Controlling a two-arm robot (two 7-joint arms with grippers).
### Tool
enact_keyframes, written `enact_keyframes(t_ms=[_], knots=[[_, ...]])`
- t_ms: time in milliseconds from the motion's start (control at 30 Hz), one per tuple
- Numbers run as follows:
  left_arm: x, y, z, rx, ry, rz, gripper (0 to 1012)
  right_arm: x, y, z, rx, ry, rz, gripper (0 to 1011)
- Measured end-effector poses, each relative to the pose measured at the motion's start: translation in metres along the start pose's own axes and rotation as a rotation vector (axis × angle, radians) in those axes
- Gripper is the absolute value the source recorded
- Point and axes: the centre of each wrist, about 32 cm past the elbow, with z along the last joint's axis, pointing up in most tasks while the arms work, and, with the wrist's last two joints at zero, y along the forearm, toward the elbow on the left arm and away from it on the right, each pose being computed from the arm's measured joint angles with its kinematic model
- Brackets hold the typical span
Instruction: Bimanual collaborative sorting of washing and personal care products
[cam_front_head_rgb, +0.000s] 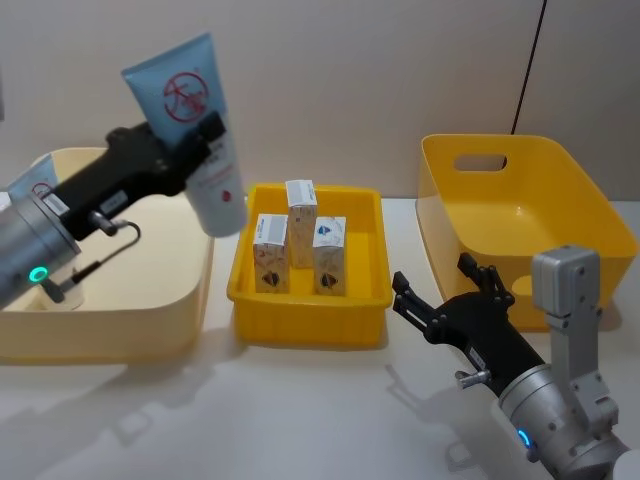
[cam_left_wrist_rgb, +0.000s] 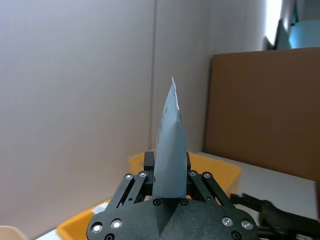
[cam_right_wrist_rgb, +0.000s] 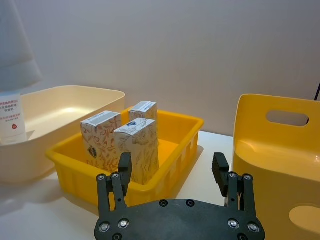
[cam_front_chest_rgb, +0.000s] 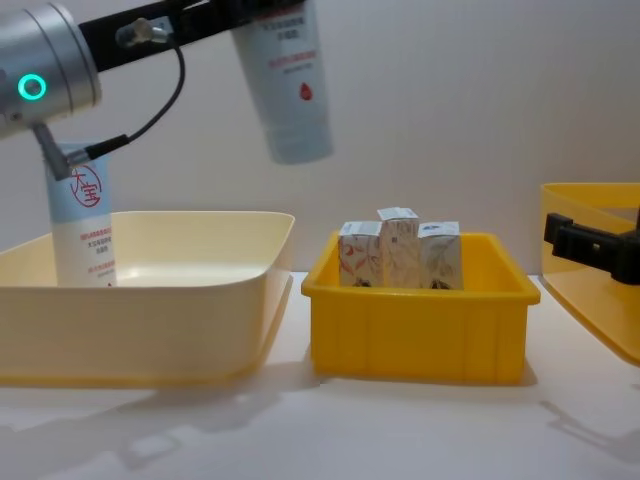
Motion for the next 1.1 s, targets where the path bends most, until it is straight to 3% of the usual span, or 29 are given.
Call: enact_keyframes(t_ms=[300, 500, 833, 1100], knots=[[-0.0136, -0.0102, -0.011, 0.013, 0.065, -0.122, 282, 0.0, 0.0, 0.0, 0.0, 0.0, 0.0, 1001], [-0.0269, -0.0215, -0.0269, 0.041, 0.119, -0.215, 282, 0.0, 0.0, 0.0, 0.0, 0.0, 0.0, 1001], [-0.0405, -0.031, -0.0437, 0.073, 0.167, -0.293, 283, 0.001, 0.0, 0.001, 0.002, 0.008, 0.014, 1001], [-0.0459, -0.0344, -0.05, 0.084, 0.185, -0.321, 283, 0.007, 0.0, 0.003, 0.008, 0.03, 0.061, 1001]])
